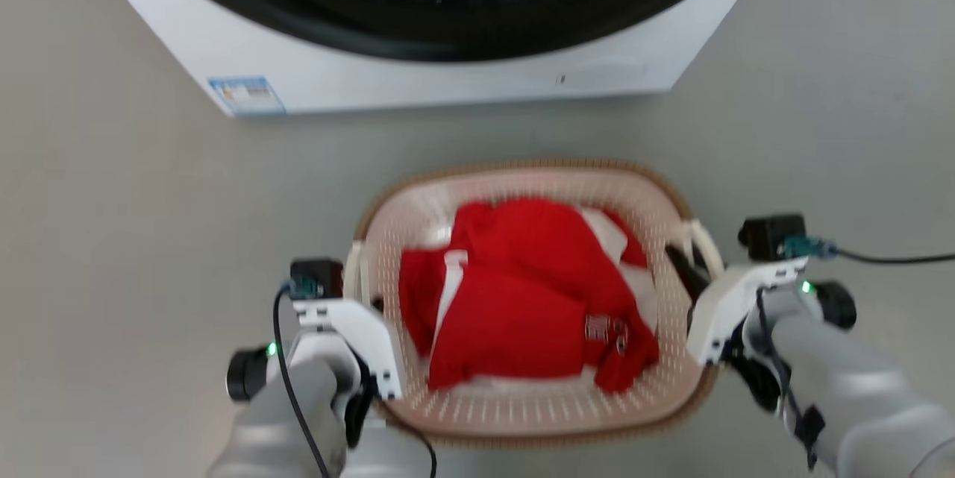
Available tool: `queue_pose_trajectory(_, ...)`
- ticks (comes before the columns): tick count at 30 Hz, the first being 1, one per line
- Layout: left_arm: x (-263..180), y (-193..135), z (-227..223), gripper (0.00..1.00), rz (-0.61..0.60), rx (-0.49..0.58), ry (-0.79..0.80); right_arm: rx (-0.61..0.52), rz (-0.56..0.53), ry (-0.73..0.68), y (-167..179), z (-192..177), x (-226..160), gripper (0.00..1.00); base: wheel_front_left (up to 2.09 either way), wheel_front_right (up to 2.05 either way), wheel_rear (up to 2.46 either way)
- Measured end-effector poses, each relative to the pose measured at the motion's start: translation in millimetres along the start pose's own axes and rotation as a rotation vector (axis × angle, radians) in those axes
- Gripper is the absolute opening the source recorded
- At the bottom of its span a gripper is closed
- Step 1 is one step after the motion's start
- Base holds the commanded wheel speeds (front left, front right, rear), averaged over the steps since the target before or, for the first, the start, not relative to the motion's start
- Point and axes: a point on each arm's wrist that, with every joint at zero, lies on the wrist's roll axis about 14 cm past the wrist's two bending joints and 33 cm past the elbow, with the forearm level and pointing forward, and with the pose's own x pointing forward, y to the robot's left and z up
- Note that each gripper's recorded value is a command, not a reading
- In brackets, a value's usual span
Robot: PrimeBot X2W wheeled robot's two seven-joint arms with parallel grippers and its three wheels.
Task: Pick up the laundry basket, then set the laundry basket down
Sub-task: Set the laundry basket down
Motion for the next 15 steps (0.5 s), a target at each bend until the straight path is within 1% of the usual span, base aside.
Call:
queue_pose_trajectory(8,41,13,7,0.0,0.034,-0.014,-0.003,-0.007,0.009,0.015,-15,6,44,0.0,0.0,0.0,0.0)
queue_pose_trajectory(12,60,21,13,0.0,0.058,-0.025,-0.022,0.002,0.02,-0.012,-20,17,66,0.0,0.0,0.0,0.0)
queue_pose_trajectory(15,73,26,17,0.0,0.07,-0.029,-0.028,0.011,0.022,-0.023,-25,18,79,0.0,0.0,0.0,0.0)
